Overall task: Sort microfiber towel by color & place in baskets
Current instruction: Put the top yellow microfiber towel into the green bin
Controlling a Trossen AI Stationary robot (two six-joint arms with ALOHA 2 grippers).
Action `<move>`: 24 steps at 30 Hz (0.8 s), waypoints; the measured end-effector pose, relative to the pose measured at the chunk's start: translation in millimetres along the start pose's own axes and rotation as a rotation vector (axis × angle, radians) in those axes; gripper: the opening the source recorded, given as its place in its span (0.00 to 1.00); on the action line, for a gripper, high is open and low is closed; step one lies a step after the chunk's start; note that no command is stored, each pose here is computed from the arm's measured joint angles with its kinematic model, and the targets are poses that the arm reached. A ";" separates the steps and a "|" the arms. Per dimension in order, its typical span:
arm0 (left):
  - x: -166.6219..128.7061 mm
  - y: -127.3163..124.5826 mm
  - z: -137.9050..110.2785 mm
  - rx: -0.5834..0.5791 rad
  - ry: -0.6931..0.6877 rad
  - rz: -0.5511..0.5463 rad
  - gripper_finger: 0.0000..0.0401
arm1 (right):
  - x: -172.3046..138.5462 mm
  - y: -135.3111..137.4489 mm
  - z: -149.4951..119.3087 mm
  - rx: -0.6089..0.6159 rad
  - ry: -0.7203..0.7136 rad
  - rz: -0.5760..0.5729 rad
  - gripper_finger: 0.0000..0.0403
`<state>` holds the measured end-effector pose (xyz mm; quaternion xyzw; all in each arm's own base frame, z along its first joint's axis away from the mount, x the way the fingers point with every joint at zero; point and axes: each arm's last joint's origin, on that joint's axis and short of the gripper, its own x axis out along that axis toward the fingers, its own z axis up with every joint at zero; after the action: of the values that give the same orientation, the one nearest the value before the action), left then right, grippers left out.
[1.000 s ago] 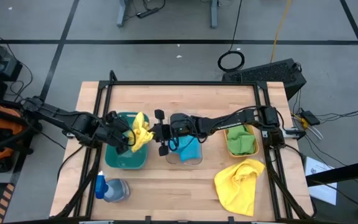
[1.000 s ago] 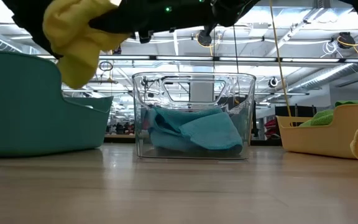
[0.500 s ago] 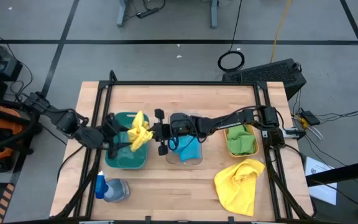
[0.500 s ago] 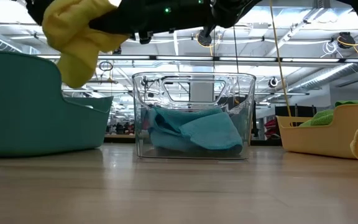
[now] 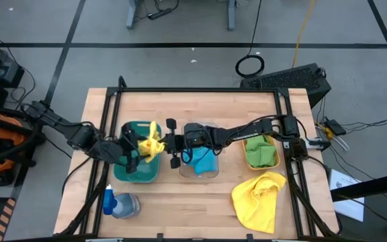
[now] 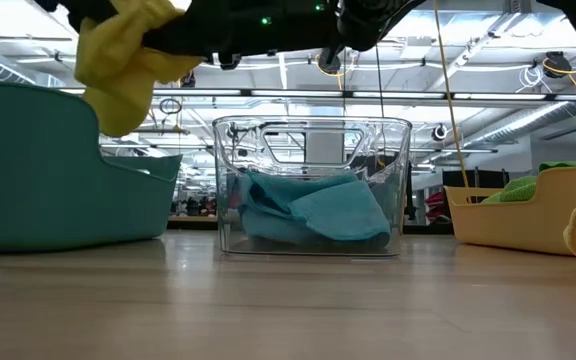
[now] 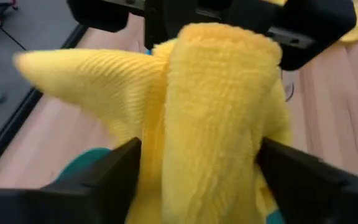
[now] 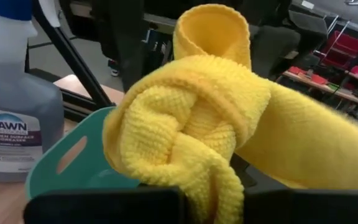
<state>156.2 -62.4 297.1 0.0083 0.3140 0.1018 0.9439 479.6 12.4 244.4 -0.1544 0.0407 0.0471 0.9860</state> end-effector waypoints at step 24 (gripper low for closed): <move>14.6 13.1 -56.6 -0.012 0.270 0.155 0.09 | -36.9 -0.9 9.4 0.121 0.439 -0.098 0.64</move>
<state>131.6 -49.4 244.0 0.0129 0.4358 0.1766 0.8825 443.7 11.5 257.1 -0.1035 0.2492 -0.0380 0.9622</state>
